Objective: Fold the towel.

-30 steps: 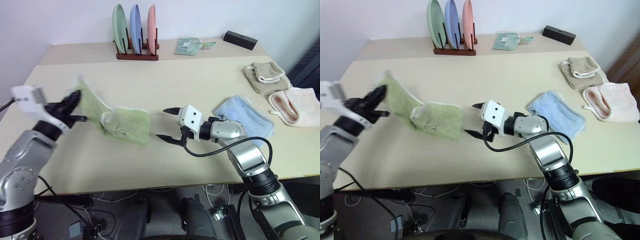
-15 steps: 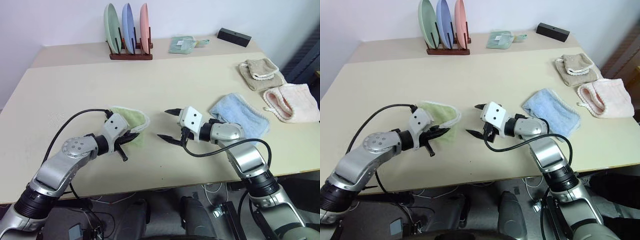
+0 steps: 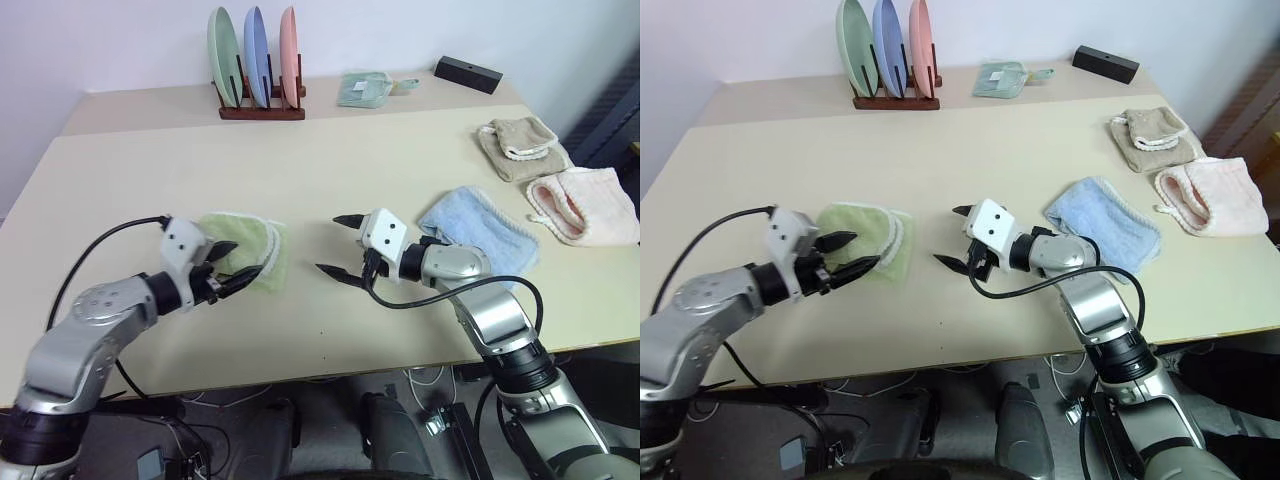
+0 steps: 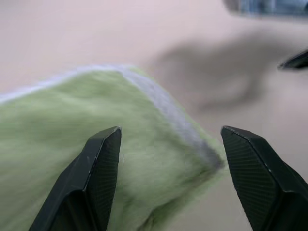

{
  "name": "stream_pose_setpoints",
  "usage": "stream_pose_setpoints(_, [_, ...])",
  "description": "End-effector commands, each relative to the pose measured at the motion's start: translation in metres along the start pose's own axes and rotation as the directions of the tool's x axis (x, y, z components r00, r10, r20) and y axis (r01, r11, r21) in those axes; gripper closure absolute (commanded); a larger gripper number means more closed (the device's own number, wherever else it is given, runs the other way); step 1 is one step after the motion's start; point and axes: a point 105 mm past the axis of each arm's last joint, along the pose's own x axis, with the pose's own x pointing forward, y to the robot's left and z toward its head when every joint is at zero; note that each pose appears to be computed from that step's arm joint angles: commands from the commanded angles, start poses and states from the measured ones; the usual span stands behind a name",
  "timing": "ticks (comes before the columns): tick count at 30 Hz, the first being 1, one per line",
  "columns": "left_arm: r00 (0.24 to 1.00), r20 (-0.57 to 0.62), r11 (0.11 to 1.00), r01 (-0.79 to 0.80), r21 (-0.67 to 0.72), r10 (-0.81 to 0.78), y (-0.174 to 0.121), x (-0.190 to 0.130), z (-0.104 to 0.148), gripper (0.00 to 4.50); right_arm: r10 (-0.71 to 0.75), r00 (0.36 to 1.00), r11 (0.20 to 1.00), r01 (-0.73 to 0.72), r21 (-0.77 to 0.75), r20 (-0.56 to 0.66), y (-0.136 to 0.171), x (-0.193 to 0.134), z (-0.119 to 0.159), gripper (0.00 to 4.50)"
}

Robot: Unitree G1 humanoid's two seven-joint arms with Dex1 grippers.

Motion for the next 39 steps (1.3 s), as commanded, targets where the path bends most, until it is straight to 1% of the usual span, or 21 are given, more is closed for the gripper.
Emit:
stream_pose_setpoints(1, [0.995,0.098,1.0,-0.021,-0.018,0.022,0.003,-0.02,0.029,1.9,-0.005,0.995,1.0,0.004,0.01,0.095,-0.004,0.002,0.028,1.85])
stream_pose_setpoints(3, [0.989,0.139,0.998,-0.054,-0.034,0.059,0.009,-0.027,0.036,2.87,0.002,0.994,1.0,-0.005,0.026,0.112,-0.003,0.006,0.032,2.88])
stream_pose_setpoints(5, [0.973,0.177,0.988,-0.142,-0.059,0.15,0.025,-0.03,0.043,3.93,0.011,0.99,0.999,-0.017,0.041,0.138,-0.002,0.014,0.04,3.99])
stream_pose_setpoints(6, [0.964,0.176,0.98,-0.189,-0.063,0.197,0.033,-0.03,0.043,4.41,0.01,0.989,0.999,-0.017,0.048,0.148,-0.001,0.019,0.044,4.43])
stream_pose_setpoints(7, [0.959,0.172,0.974,-0.217,-0.064,0.225,0.038,-0.029,0.042,4.45,0.009,0.988,0.998,-0.017,0.053,0.153,-0.001,0.023,0.046,4.48])
stream_pose_setpoints(9, [0.946,0.126,0.955,-0.297,-0.024,0.298,0.05,-0.022,0.031,4.45,0.007,0.987,0.996,-0.021,0.084,0.16,0.002,0.038,0.05,4.48])
stream_pose_setpoints(12, [0.935,0.109,0.941,-0.338,-0.008,0.336,0.056,-0.013,0.022,4.45,0.014,0.988,0.99,-0.035,0.135,0.153,0.008,0.053,0.048,4.48])
stream_pose_setpoints(15, [0.929,0.055,0.931,-0.365,-0.014,0.365,0.06,0.002,-0.001,4.45,0.015,0.996,0.985,-0.031,0.17,0.093,0.016,0.075,0.031,4.48])
stream_pose_setpoints(18, [0.937,-0.034,0.938,-0.347,0.028,0.348,0.056,0.014,-0.033,4.45,0.057,0.998,0.978,-0.062,0.198,0.029,0.033,0.094,0.013,4.48])
stream_pose_setpoints(20, [0.938,-0.072,0.941,-0.335,0.044,0.338,0.054,0.019,-0.048,4.45,0.082,0.997,0.972,-0.079,0.221,-0.003,0.042,0.102,0.002,4.48])
stream_pose_setpoints(24, [0.94,-0.126,0.948,-0.309,0.074,0.317,0.051,0.023,-0.07,4.45,0.098,0.986,0.973,-0.067,0.22,-0.133,0.055,0.11,-0.036,4.48])
stream_pose_setpoints(26, [0.938,-0.141,0.948,-0.307,0.086,0.316,0.051,0.022,-0.076,4.45,0.083,0.984,0.973,-0.046,0.227,-0.155,0.053,0.109,-0.043,4.48])
stream_pose_setpoints(29, [0.936,-0.143,0.947,-0.311,0.084,0.321,0.052,0.02,-0.08,4.45,0.064,0.988,0.977,-0.032,0.213,-0.144,0.048,0.107,-0.04,4.48])
stream_pose_setpoints(30, [0.939,-0.131,0.947,-0.312,0.077,0.319,0.051,0.019,-0.078,4.45,0.052,0.99,0.979,-0.026,0.203,-0.128,0.044,0.106,-0.036,4.48])
stream_pose_setpoints(33, [0.94,-0.025,0.941,-0.339,-0.004,0.339,0.053,0.015,-0.057,4.45,0.027,0.999,0.981,-0.019,0.191,-0.043,0.034,0.099,-0.017,4.48])
stream_pose_setpoints(35, [0.919,0.084,0.917,-0.371,-0.149,0.386,0.062,0.003,-0.034,4.46,0.008,1.0,0.983,-0.011,0.184,0.015,0.022,0.089,-0.002,3.97])
stream_pose_setpoints(36, [0.9,0.124,0.898,-0.387,-0.209,0.417,0.067,-0.006,-0.025,4.21,0.002,0.999,0.986,-0.009,0.167,0.041,0.017,0.082,0.005,3.64])
stream_pose_setpoints(37, [0.888,0.146,0.885,-0.395,-0.246,0.437,0.07,-0.012,-0.019,3.89,-0.001,0.998,0.988,-0.008,0.155,0.057,0.014,0.077,0.009,3.19])
stream_pose_setpoints(38, [0.877,0.156,0.874,-0.406,-0.269,0.455,0.072,-0.017,-0.015,3.53,0.003,0.998,0.99,-0.012,0.142,0.069,0.013,0.073,0.013,2.68])
stream_pose_setpoints(39, [0.866,0.164,0.862,-0.415,-0.292,0.473,0.074,-0.021,-0.012,3.06,0.011,0.996,0.992,-0.021,0.127,0.083,0.013,0.067,0.017,2.16])
